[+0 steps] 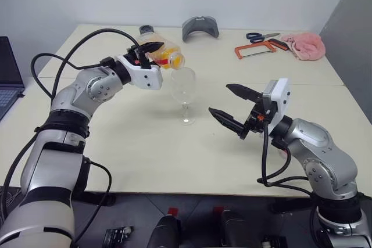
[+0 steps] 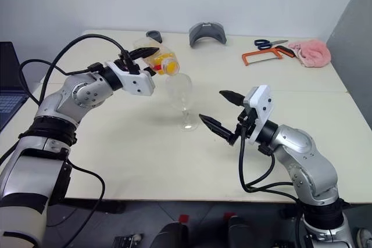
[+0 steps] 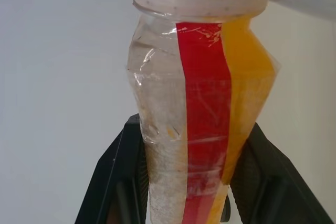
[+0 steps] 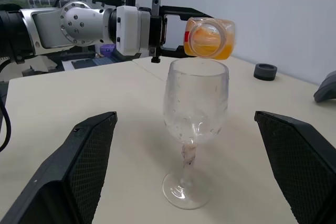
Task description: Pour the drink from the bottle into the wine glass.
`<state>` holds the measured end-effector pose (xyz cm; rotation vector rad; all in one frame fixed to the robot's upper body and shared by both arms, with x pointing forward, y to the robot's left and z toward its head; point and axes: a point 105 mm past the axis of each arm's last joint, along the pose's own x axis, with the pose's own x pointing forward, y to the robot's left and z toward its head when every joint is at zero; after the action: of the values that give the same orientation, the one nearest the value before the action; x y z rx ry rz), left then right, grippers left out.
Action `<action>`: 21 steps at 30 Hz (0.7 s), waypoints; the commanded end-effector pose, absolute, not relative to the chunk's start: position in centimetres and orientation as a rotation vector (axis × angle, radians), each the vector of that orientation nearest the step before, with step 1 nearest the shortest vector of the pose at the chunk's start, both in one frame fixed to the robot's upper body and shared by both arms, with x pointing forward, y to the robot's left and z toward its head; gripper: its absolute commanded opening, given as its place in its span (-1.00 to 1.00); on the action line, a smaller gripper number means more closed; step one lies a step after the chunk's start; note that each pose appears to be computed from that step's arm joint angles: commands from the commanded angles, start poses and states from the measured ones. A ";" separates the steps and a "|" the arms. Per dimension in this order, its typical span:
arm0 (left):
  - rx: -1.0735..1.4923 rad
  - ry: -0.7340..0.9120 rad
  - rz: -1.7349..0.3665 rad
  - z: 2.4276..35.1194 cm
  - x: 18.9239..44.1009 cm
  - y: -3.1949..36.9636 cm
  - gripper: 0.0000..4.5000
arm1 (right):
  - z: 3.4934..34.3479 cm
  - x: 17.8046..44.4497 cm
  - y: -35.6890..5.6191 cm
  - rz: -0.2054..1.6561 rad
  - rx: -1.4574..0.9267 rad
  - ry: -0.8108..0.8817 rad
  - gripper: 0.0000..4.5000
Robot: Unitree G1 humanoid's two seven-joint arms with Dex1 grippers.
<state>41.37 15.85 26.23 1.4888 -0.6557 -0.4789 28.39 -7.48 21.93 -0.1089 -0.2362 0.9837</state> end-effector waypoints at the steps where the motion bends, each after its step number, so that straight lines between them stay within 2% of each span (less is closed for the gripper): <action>1: 1.512 -0.745 -0.422 28.9 40.9 15.7 -0.26 | 22.9 27.6 -7.5 1.003 -0.118 -0.275 1.00; 21: 1.567 -0.797 -0.399 29.5 40.8 15.6 -0.26 | 22.7 27.4 -7.3 1.020 -0.119 -0.264 1.00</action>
<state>41.22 15.57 26.79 1.5538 -0.7187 -0.4586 28.09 -7.48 21.70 -0.1103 -0.2156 0.9982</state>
